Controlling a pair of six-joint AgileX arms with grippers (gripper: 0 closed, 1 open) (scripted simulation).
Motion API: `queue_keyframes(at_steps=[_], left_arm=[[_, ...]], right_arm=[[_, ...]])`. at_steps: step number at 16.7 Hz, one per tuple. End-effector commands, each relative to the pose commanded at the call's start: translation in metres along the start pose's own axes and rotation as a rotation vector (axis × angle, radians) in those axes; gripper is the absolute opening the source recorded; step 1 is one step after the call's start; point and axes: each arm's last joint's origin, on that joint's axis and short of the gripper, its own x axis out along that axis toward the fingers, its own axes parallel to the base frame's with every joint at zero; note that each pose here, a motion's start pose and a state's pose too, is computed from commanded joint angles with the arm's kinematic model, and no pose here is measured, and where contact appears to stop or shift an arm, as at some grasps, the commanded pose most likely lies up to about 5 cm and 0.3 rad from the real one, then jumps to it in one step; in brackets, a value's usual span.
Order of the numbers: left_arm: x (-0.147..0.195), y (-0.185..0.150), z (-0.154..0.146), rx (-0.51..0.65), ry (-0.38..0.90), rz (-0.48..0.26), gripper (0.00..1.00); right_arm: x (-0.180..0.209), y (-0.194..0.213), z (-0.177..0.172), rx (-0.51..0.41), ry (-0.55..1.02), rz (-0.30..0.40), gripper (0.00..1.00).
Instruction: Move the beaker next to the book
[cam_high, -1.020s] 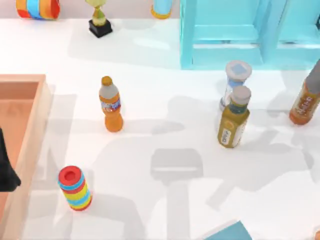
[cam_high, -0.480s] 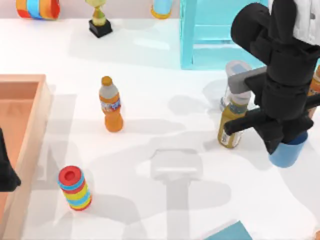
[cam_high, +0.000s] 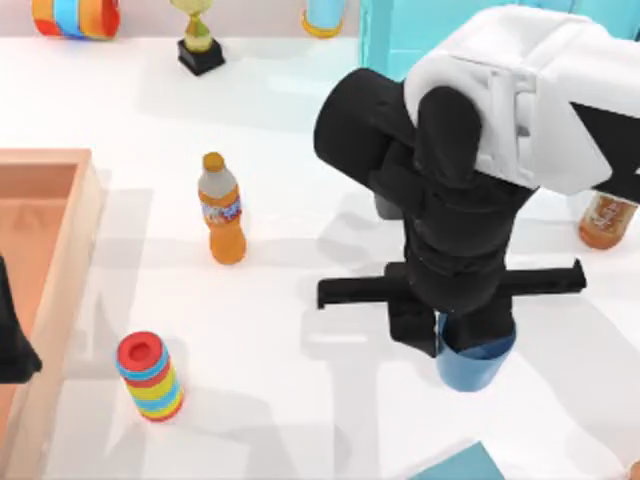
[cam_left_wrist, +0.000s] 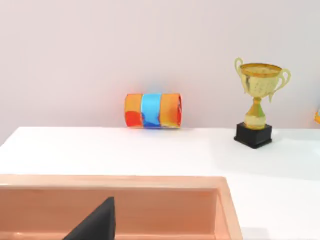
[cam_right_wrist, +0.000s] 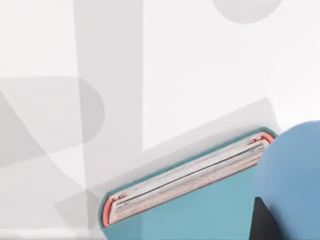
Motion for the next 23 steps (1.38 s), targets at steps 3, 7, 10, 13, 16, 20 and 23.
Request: queue_keyframes(at_steps=[3, 7, 10, 13, 16, 20, 23], left_arm=[[0.000, 0.000, 0.000, 0.000, 0.000, 0.000, 1.00], [0.000, 0.000, 0.000, 0.000, 0.000, 0.000, 1.00], [0.000, 0.000, 0.000, 0.000, 0.000, 0.000, 1.00], [0.000, 0.000, 0.000, 0.000, 0.000, 0.000, 1.00], [0.000, 0.000, 0.000, 0.000, 0.000, 0.000, 1.00], [0.000, 0.000, 0.000, 0.000, 0.000, 0.000, 1.00], [0.000, 0.000, 0.000, 0.000, 0.000, 0.000, 1.00]], right_arm=[[-0.002, 0.010, -0.011, 0.030, -0.024, 0.012, 0.00], [-0.002, 0.011, -0.011, 0.031, -0.025, 0.013, 0.00], [0.003, 0.010, -0.009, 0.035, -0.020, 0.011, 0.00], [0.027, 0.009, -0.009, 0.029, -0.022, 0.013, 0.00], [0.055, 0.005, -0.010, 0.030, -0.024, 0.015, 0.00], [0.063, 0.004, -0.010, 0.031, -0.025, 0.013, 0.00], [0.063, 0.004, -0.010, 0.031, -0.025, 0.013, 0.15]])
